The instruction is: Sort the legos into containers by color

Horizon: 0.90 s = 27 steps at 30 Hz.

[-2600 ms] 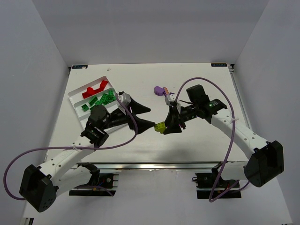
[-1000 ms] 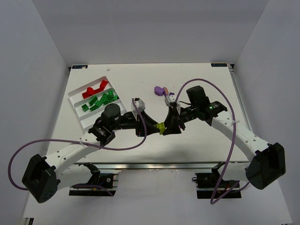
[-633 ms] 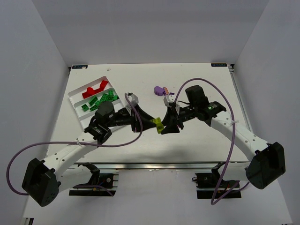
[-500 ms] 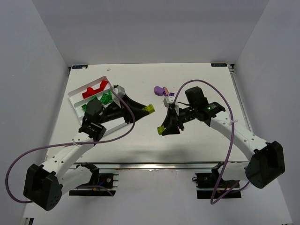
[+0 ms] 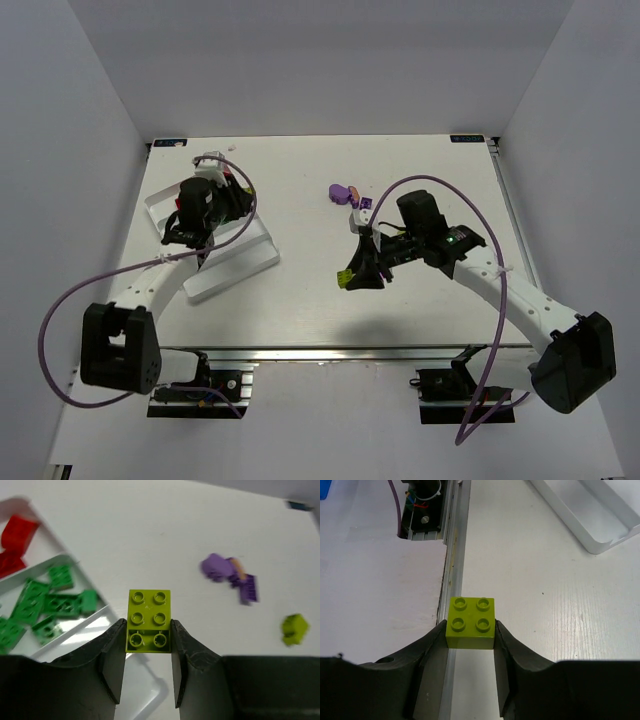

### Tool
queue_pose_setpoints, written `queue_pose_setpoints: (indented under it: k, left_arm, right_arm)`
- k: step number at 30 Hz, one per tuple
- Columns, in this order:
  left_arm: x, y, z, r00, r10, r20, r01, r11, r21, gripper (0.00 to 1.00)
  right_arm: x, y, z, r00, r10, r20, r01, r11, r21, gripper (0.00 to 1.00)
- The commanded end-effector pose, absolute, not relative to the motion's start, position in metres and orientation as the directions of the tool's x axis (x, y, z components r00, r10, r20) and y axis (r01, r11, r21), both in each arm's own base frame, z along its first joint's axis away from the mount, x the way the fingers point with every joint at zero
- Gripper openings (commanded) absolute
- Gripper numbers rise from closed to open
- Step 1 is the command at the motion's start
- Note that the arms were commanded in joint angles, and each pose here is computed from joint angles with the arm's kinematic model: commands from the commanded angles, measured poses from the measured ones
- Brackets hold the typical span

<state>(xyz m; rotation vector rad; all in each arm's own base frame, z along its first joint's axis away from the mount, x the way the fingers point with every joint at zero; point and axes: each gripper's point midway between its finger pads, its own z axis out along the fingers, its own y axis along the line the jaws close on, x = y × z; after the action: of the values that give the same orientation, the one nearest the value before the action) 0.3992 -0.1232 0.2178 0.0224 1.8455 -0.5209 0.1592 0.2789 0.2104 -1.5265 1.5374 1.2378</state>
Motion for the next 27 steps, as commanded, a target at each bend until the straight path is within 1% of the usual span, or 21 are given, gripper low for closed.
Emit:
queue_pose_setpoints:
  k: [1, 2, 4, 5, 11, 14, 17, 18, 21, 22, 24, 25, 27]
  left_arm:
    - [0.408, -0.079, 0.184, -0.416, -0.250, -0.875, 0.038, 0.956, -0.291, 0.00]
    - [0.413, -0.068, 0.180, -0.411, -0.257, -0.875, -0.007, 0.960, -0.279, 0.00]
    - [0.414, -0.062, 0.171, -0.446, -0.258, -0.857, -0.038, 0.962, -0.270, 0.00]
    - [0.414, -0.058, 0.155, -0.490, -0.257, -0.833, -0.063, 0.963, -0.260, 0.00]
    - [0.414, -0.060, 0.110, -0.637, -0.224, -0.737, -0.082, 0.971, -0.224, 0.00]
    - [0.415, -0.057, 0.103, -0.656, -0.217, -0.723, -0.095, 0.974, -0.206, 0.03]
    - [0.416, -0.053, 0.098, -0.665, -0.220, -0.714, -0.115, 0.974, -0.193, 0.13]
    - [0.415, -0.052, 0.097, -0.671, -0.219, -0.708, -0.119, 0.975, -0.189, 0.20]
    - [0.413, -0.050, 0.095, -0.679, -0.217, -0.701, -0.128, 0.976, -0.178, 0.30]
    - [0.413, -0.050, 0.094, -0.681, -0.218, -0.699, -0.133, 0.975, -0.175, 0.37]
    - [0.414, -0.049, 0.094, -0.684, -0.220, -0.696, -0.137, 0.975, -0.173, 0.45]
    - [0.412, -0.049, 0.093, -0.688, -0.221, -0.691, -0.140, 0.975, -0.171, 0.52]
    - [0.412, -0.049, 0.094, -0.688, -0.221, -0.691, -0.141, 0.975, -0.170, 0.59]
  right_arm:
    - [0.161, 0.282, 0.219, -0.085, -0.358, -0.930, -0.985, -0.108, 0.132, 0.00]
    - [0.161, 0.283, 0.219, -0.085, -0.359, -0.929, -0.986, -0.107, 0.131, 0.00]
    - [0.160, 0.283, 0.218, -0.082, -0.361, -0.929, -0.986, -0.105, 0.128, 0.00]
    - [0.161, 0.283, 0.219, -0.081, -0.360, -0.929, -0.987, -0.103, 0.126, 0.00]
    - [0.162, 0.282, 0.219, -0.079, -0.360, -0.930, -0.988, -0.098, 0.122, 0.00]
    - [0.162, 0.283, 0.218, -0.081, -0.363, -0.928, -0.988, -0.096, 0.124, 0.00]
    - [0.162, 0.282, 0.218, -0.081, -0.364, -0.928, -0.988, -0.094, 0.123, 0.00]
    - [0.162, 0.282, 0.218, -0.081, -0.364, -0.928, -0.988, -0.094, 0.123, 0.00]
    - [0.163, 0.283, 0.217, -0.081, -0.366, -0.927, -0.988, -0.091, 0.122, 0.00]
    - [0.164, 0.283, 0.215, -0.083, -0.369, -0.926, -0.989, -0.087, 0.123, 0.00]
    - [0.165, 0.283, 0.214, -0.085, -0.373, -0.924, -0.989, -0.082, 0.124, 0.00]
    - [0.165, 0.283, 0.213, -0.087, -0.376, -0.923, -0.989, -0.080, 0.126, 0.00]
    - [0.168, 0.283, 0.211, -0.088, -0.383, -0.920, -0.990, -0.069, 0.124, 0.00]
